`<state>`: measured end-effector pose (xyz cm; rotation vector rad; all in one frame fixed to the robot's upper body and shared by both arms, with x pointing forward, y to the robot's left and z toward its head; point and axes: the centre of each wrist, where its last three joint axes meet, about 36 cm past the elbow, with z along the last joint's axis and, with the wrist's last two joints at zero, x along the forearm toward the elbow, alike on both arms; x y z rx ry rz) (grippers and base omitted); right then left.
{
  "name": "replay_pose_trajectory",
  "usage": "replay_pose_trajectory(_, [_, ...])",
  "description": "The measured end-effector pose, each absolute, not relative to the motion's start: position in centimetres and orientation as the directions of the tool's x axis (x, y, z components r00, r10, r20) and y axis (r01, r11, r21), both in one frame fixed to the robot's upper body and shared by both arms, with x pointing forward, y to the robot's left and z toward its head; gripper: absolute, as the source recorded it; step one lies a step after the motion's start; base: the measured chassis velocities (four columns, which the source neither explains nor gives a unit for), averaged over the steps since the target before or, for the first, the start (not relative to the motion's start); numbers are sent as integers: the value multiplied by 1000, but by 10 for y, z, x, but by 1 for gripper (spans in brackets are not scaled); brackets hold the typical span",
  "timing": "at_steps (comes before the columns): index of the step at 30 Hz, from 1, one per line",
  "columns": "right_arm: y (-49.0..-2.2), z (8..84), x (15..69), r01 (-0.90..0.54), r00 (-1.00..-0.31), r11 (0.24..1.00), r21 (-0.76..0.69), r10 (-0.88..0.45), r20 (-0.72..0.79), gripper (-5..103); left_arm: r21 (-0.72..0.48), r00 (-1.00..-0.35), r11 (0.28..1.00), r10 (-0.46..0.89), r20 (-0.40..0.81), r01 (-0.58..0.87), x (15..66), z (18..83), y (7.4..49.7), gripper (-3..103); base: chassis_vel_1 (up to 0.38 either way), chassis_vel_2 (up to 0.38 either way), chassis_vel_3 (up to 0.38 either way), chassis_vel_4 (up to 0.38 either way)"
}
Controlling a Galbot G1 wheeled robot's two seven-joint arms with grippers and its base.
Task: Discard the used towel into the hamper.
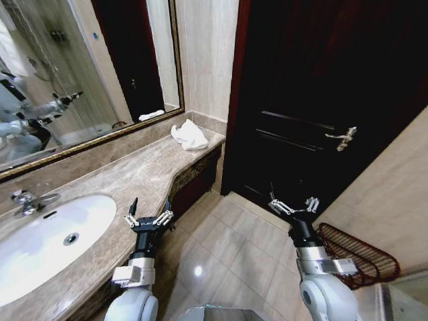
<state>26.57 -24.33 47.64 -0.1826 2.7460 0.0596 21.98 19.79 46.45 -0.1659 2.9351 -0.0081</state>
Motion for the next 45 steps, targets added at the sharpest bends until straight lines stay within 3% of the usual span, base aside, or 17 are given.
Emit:
replay_pose_trajectory(26, [-245, 470, 267, -130, -920, 991, 17, -114, -375, 100, -59, -974, 990, -135, -183, -127, 229, 461, 204, 100, -138, 134, 138, -142])
replay_pose_trajectory(45, [-253, 441, 265, -152, -928, 988, -24, -151, -340, 100, -198, -978, 968, -178, -107, -155, 276, 462, 222, 100, -66, 71, 56, -58])
